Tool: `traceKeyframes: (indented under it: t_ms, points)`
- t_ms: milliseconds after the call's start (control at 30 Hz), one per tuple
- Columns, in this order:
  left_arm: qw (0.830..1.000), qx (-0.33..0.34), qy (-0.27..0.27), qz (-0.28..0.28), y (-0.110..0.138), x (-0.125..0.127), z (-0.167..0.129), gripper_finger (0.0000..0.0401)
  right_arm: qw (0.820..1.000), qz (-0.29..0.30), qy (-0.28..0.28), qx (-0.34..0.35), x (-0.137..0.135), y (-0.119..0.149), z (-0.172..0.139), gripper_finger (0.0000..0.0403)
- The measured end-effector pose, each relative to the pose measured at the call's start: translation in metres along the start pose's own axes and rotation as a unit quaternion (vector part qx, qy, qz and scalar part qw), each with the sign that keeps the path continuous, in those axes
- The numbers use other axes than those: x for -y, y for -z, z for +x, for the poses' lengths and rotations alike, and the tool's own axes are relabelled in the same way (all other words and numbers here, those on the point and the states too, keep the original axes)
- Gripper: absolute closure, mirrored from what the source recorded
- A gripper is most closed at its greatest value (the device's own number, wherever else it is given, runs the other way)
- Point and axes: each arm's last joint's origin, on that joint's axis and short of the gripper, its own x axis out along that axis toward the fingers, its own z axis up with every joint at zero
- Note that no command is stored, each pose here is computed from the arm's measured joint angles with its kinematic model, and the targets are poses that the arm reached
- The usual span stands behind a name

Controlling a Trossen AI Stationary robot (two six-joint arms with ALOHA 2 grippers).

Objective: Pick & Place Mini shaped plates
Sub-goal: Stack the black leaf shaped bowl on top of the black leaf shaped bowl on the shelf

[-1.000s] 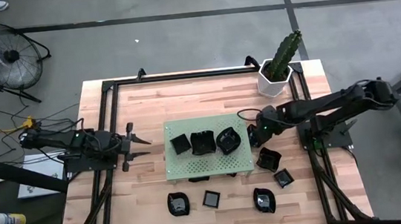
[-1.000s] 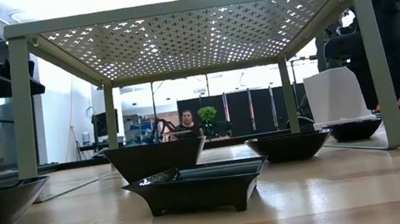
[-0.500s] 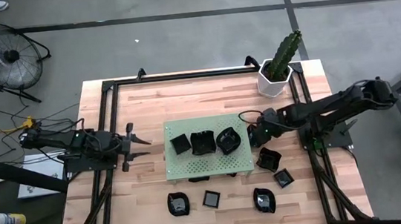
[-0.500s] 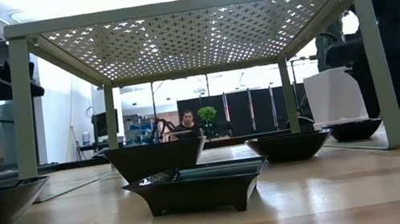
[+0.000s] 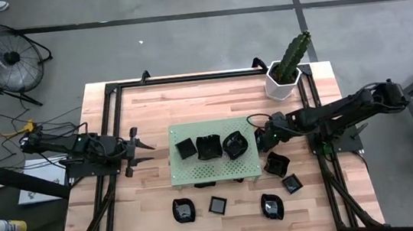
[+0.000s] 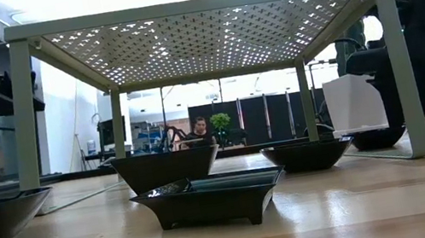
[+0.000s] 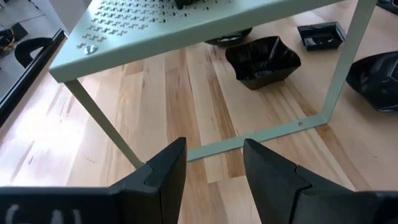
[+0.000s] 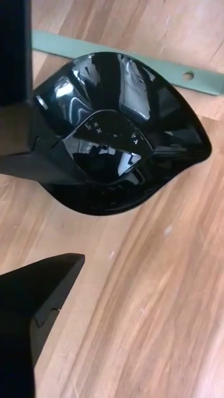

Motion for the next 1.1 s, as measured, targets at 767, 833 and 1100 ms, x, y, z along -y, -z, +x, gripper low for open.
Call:
traceKeyframes:
  t_ms: [767, 833, 1100]
  points:
    - [1.0, -0.008, -0.004, 0.001, 0.0013, -0.0001, -0.0001, 0.0245, 1.0, -0.012, -0.002, -0.004, 0.0001, -0.0003, -0.0001, 0.0392]
    - [1.0, -0.009, -0.01, 0.001, 0.0014, -0.0005, -0.0001, 0.0245, 1.0, -0.013, -0.003, -0.003, 0.0001, -0.0004, -0.0004, 0.0398]
    - [1.0, -0.009, -0.014, 0.001, 0.0014, -0.0007, -0.0001, 0.0245, 1.0, -0.016, -0.015, -0.001, 0.0031, -0.0044, -0.0062, 0.04]
